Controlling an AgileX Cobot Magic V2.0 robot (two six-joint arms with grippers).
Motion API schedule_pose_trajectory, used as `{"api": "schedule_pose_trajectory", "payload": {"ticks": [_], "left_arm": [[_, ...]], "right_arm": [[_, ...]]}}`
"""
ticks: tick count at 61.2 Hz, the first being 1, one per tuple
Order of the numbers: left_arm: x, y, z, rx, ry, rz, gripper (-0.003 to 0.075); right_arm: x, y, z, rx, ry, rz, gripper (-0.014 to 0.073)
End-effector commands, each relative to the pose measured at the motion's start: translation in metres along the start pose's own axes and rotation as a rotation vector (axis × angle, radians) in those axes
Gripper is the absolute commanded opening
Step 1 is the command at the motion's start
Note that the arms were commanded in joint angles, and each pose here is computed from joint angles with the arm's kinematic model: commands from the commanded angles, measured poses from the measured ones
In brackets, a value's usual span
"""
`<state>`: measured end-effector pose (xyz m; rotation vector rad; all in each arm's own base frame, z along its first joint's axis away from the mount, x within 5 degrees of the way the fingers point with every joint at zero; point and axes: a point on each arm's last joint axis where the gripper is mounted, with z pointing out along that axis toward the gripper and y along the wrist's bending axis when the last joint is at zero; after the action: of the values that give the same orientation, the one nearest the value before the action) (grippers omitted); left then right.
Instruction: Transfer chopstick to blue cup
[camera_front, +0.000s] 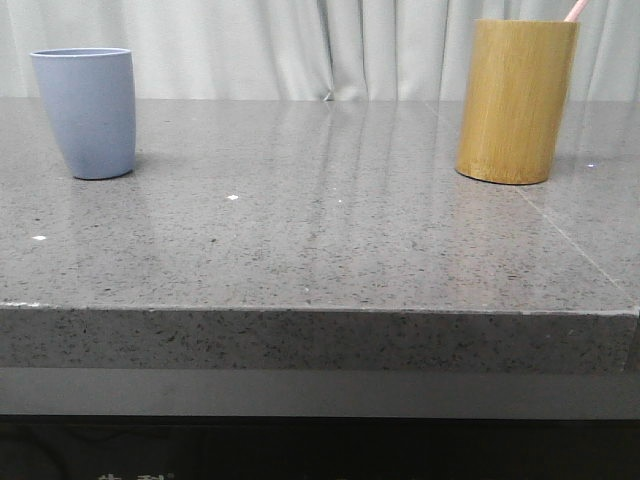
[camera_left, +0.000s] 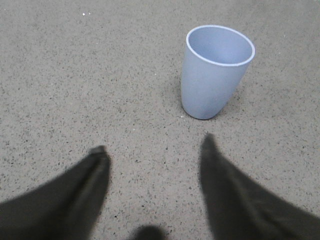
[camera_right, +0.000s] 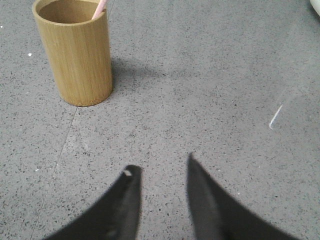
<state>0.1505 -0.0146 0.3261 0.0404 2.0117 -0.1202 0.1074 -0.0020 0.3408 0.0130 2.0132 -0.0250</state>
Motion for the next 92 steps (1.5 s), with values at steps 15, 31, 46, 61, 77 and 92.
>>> {"api": "schedule_pose_trajectory", "payload": {"ticks": [15, 31, 46, 61, 77, 92], "left_arm": [[-0.071, -0.006, 0.003, 0.015, -0.051, 0.006, 0.0565], [-0.116, -0.008, 0.047, 0.019, 0.101, 0.008, 0.0565], [-0.137, -0.009, 0.099, 0.022, 0.239, 0.010, 0.0564], [-0.143, -0.023, 0.145, 0.055, 0.345, 0.038, 0.0564], [-0.142, -0.028, 0.185, 0.055, 0.432, 0.057, 0.0563], [-0.140, -0.027, 0.210, 0.043, 0.498, 0.069, 0.0417]], "right_arm": [[-0.015, -0.001, -0.004, 0.006, -0.086, -0.014, 0.0458], [-0.016, -0.001, -0.004, 0.005, -0.093, -0.014, 0.0458], [-0.016, -0.001, -0.004, 0.005, -0.094, -0.014, 0.0458], [-0.016, -0.001, -0.004, 0.005, -0.093, -0.014, 0.0458], [-0.016, -0.001, -0.004, 0.005, -0.093, -0.014, 0.0458], [-0.016, -0.001, -0.004, 0.005, -0.093, -0.014, 0.0458]]}}
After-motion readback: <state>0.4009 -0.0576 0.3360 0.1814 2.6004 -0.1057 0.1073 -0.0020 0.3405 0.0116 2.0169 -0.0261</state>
